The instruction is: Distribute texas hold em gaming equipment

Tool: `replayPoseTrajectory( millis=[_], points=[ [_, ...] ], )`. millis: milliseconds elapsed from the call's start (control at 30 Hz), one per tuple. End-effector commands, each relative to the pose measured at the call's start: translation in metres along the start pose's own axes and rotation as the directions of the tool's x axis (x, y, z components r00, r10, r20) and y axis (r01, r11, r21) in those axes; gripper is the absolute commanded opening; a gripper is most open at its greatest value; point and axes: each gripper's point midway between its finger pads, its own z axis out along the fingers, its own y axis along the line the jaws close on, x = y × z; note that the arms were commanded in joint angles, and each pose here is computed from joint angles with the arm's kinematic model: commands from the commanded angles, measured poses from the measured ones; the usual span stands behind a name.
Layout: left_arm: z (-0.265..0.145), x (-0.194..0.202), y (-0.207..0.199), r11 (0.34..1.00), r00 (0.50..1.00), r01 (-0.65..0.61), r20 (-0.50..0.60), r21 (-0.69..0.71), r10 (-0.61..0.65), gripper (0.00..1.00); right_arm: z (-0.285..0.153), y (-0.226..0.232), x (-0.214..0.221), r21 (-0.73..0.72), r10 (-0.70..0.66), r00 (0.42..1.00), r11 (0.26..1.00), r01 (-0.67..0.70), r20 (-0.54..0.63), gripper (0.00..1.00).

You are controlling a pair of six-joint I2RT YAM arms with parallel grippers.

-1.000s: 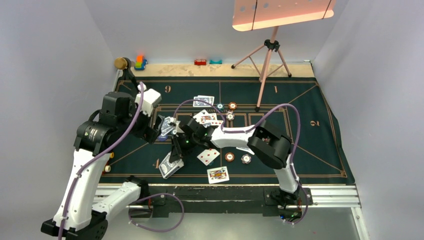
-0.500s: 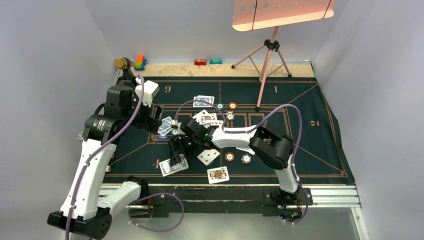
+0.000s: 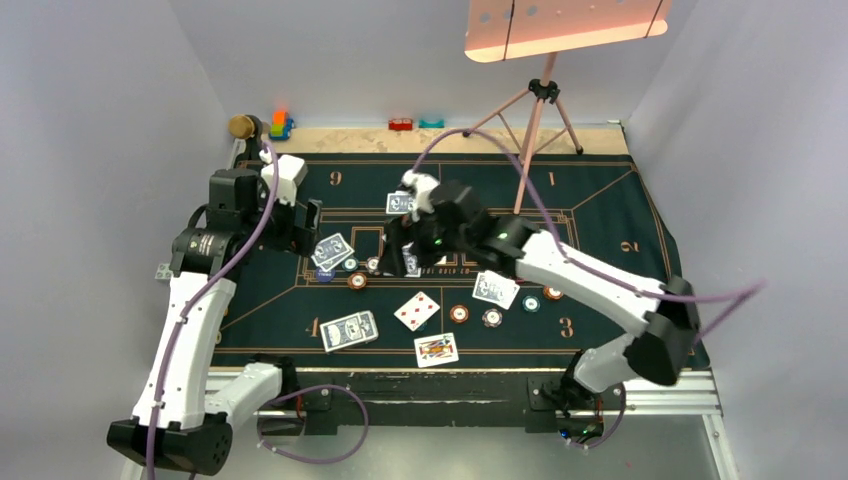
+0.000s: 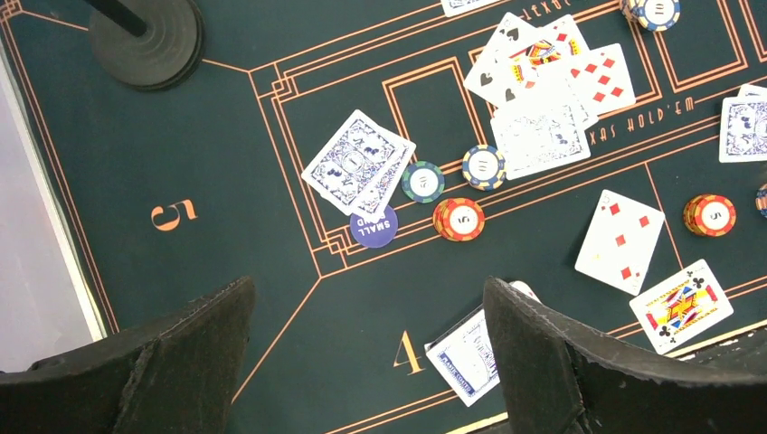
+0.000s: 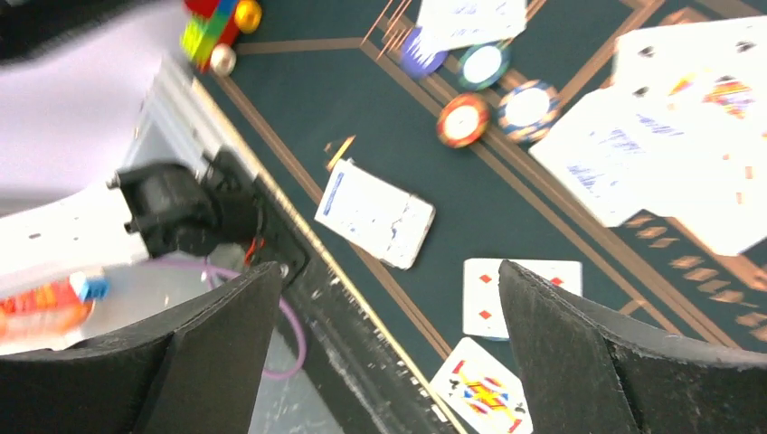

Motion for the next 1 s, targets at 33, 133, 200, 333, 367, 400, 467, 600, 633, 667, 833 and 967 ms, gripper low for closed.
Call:
replayPoseTrajectory(
  millis=[33,133,200,333,367,400,467,600,633,667,833,967],
  points=[
    [0.009,-0.006,0.009,0.999,0.999,0.022,0.03,-0.035,-0.02,1.0,-0.066,-0.06,-0.025,0.211,-0.007,0.99,0.977,-0.023,0.142,0.95],
    [0.018,0.004,0.017,0.997,1.0,0.02,0.009,-0.074,-0.02,1.0,-0.104,-0.091,-0.036,0.302,0.005,0.971,0.95,-0.08,0.241,0.96],
    [0.023,0.01,0.021,0.994,0.999,0.037,-0.011,-0.1,-0.038,1.0,-0.125,-0.106,-0.038,0.347,0.011,0.961,0.931,-0.111,0.278,0.96],
    [0.032,0.019,0.03,0.988,0.998,0.047,-0.031,-0.147,-0.053,1.0,-0.153,-0.124,-0.034,0.423,0.006,0.952,0.895,-0.141,0.305,0.97],
    [0.035,0.021,0.031,0.987,0.998,0.046,-0.034,-0.153,-0.051,1.0,-0.158,-0.127,-0.033,0.439,0.005,0.951,0.887,-0.147,0.308,0.97],
    [0.038,0.024,0.032,0.987,0.998,0.044,-0.037,-0.155,-0.05,1.0,-0.162,-0.129,-0.032,0.451,0.002,0.95,0.88,-0.15,0.313,0.97],
    [0.046,0.026,0.033,0.987,0.998,0.039,-0.038,-0.154,-0.045,1.0,-0.171,-0.136,-0.031,0.481,-0.006,0.946,0.862,-0.159,0.324,0.98],
    [0.061,0.033,0.039,0.985,0.998,0.025,-0.05,-0.173,-0.034,1.0,-0.179,-0.153,-0.027,0.533,-0.023,0.942,0.829,-0.17,0.336,0.98],
    [0.065,0.035,0.039,0.986,0.998,0.021,-0.052,-0.165,-0.03,1.0,-0.18,-0.16,-0.026,0.548,-0.021,0.939,0.816,-0.183,0.344,0.98],
    [0.069,0.035,0.036,0.99,0.999,0.021,-0.046,-0.14,-0.027,1.0,-0.183,-0.169,-0.026,0.569,-0.02,0.933,0.797,-0.202,0.358,0.98],
    [0.088,0.035,0.031,0.997,0.999,0.004,0.049,-0.075,0.0,1.0,-0.216,-0.245,-0.031,0.668,0.013,0.868,0.633,-0.391,0.496,0.98],
    [0.107,0.034,0.032,0.998,0.993,0.009,0.115,-0.066,-0.002,1.0,-0.263,-0.317,-0.022,0.691,-0.002,0.749,0.388,-0.61,0.662,0.98]
  ],
)
